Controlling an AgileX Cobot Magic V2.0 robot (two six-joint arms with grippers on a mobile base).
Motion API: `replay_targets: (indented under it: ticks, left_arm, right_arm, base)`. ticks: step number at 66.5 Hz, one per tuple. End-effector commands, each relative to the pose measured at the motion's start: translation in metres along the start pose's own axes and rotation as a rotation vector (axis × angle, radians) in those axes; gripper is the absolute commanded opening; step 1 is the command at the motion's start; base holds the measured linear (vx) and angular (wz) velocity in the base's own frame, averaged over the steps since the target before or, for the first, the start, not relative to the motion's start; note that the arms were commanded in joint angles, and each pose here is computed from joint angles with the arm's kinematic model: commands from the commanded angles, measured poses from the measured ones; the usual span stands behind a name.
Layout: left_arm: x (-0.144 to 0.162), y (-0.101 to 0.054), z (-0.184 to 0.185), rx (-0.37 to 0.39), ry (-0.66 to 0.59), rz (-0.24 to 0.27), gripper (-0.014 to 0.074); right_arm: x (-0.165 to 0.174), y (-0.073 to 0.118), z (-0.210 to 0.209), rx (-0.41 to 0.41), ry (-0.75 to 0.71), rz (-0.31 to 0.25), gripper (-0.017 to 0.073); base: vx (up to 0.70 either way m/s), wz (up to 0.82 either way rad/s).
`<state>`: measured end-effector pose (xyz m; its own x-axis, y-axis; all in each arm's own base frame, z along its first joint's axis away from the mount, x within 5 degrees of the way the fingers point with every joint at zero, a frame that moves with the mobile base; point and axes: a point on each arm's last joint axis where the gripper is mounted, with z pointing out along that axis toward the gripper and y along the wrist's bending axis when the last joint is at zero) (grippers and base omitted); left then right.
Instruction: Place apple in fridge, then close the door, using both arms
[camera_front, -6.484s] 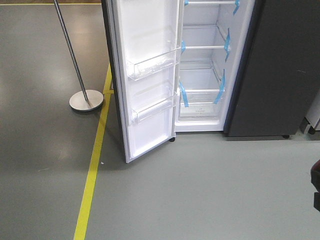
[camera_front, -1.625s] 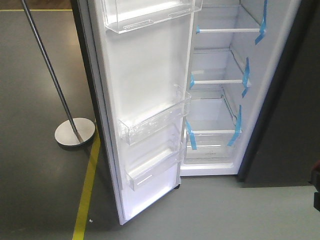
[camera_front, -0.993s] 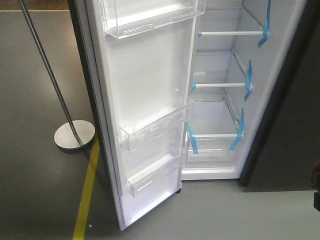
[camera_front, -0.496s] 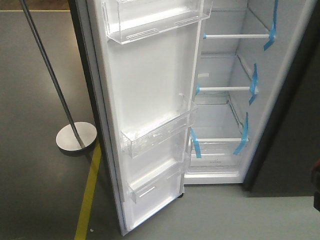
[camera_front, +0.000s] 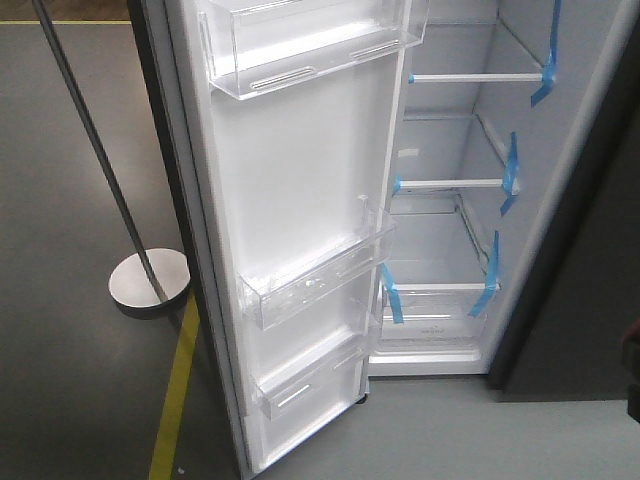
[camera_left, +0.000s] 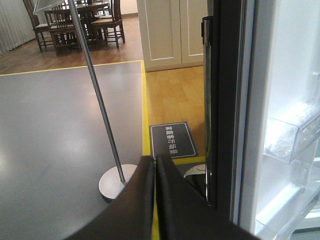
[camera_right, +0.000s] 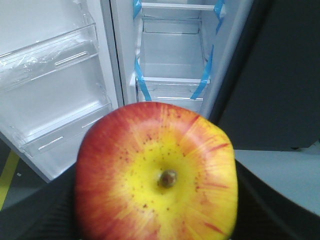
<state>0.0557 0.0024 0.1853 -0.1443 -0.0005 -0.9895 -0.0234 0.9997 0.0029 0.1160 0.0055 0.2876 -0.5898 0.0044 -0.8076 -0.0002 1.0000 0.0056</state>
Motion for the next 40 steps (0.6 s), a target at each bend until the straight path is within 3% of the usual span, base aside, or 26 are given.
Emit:
replay_targets:
  ticks: [1, 40]
  left_arm:
    - [-0.0009, -0.0013, 0.0003, 0.017, -0.066, -0.008, -0.0006]
    - [-0.0009, -0.0013, 0.0003, 0.017, -0.066, -0.008, -0.0006]
  right_arm:
    - [-0.0149, 0.001, -0.0042, -0.008, -0.097, -0.024, 0.0153]
    - [-0.0148, 0.001, -0.0042, -0.008, -0.096, -0.024, 0.0153]
  base:
    - [0.04, 0.0]
    - [0.05, -0.01]
